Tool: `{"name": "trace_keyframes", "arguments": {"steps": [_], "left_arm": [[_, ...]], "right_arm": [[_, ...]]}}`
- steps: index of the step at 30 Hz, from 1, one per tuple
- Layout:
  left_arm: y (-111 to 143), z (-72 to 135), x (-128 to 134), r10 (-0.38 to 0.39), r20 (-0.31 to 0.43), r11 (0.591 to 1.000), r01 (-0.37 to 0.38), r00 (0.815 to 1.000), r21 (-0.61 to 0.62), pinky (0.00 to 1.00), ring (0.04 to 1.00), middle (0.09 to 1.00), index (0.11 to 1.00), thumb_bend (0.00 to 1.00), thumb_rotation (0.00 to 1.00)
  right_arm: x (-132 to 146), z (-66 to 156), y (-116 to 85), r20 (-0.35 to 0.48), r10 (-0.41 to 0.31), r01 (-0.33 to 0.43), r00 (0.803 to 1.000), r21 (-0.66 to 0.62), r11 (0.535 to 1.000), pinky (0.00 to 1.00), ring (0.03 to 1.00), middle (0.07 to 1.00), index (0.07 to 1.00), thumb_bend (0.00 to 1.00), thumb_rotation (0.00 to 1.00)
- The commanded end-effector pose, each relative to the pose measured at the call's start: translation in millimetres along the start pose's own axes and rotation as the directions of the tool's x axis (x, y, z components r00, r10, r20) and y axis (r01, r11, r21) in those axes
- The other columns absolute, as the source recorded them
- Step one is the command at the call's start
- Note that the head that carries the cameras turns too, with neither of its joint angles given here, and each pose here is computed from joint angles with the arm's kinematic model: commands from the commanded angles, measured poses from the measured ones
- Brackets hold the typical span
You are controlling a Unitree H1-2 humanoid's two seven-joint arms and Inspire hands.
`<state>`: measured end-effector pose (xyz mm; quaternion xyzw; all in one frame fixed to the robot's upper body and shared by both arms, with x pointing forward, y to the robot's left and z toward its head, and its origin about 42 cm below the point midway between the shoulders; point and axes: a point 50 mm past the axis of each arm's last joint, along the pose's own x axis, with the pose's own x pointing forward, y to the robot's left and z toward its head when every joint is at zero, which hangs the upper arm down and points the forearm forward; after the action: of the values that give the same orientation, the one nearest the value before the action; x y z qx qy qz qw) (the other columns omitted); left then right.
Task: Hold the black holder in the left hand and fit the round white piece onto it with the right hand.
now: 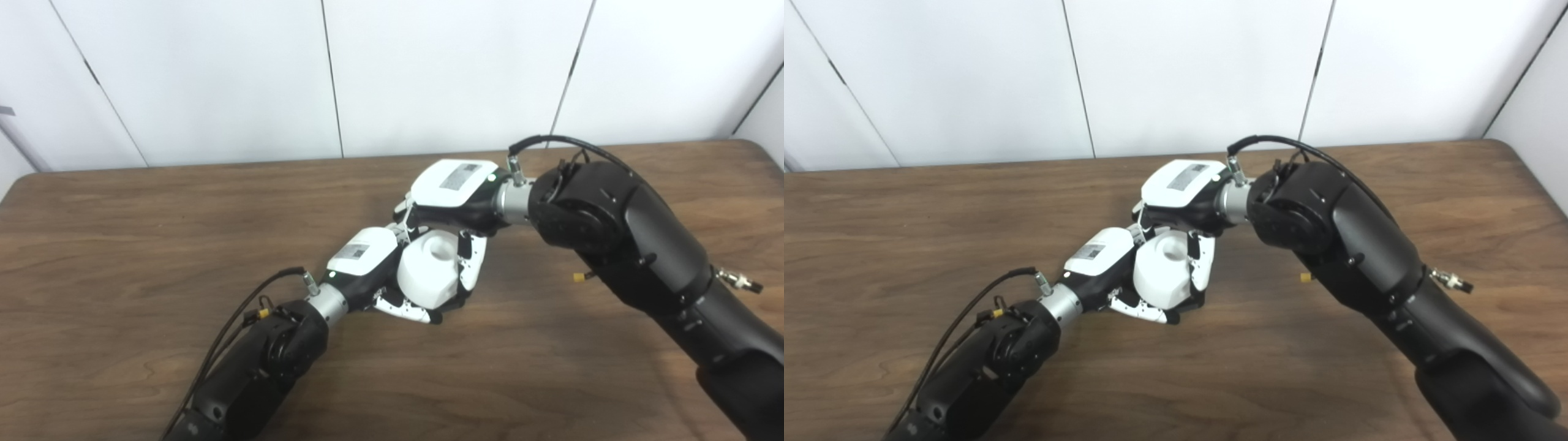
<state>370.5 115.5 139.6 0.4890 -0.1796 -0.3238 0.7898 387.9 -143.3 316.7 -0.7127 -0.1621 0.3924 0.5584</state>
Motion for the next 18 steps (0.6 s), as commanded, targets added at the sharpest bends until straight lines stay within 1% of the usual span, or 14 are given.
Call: {"name": "trace_keyframes", "arguments": {"steps": [1,6,9,16,18], "left_arm": [[-22.2,0.7,-3.3,-0.112,-0.001,0.994,0.112,0.994,0.009,0.99,1.000,0.930,0.479,0.52,0.07],[-23.8,0.7,-3.2,-0.112,-0.003,0.994,0.112,0.994,-0.004,1.00,1.000,0.926,0.480,0.52,0.07],[-23.7,1.3,-2.8,-0.116,-0.008,0.993,0.116,0.993,0.000,1.00,1.000,0.926,0.480,0.52,0.07],[-23.5,0.0,-3.2,-0.102,-0.008,0.995,0.102,0.995,-0.004,1.00,0.998,0.922,0.480,0.52,0.07],[-23.5,-0.4,-3.4,-0.106,-0.008,0.994,0.106,0.994,-0.004,1.00,0.998,0.926,0.480,0.52,0.07]], "right_arm": [[-7.3,-3.9,-16.4,-0.013,-0.066,0.065,0.998,-0.045,0.997,0.88,0.930,0.970,0.992,1.00,0.29],[-9.0,-3.6,-18.4,-0.021,-0.076,0.075,0.997,-0.056,0.996,0.90,0.940,0.972,1.000,0.99,0.29],[-9.9,-3.3,-17.6,-0.016,-0.089,0.088,0.996,-0.054,0.995,0.89,0.929,0.958,1.000,1.00,0.29],[-12.3,-4.4,-19.7,-0.018,-0.114,0.114,0.993,-0.013,0.993,0.87,0.921,0.958,1.000,1.00,0.28],[-12.9,-4.9,-21.5,-0.015,-0.132,0.132,0.991,-0.008,0.991,0.87,0.922,0.960,1.000,1.00,0.28]]}}
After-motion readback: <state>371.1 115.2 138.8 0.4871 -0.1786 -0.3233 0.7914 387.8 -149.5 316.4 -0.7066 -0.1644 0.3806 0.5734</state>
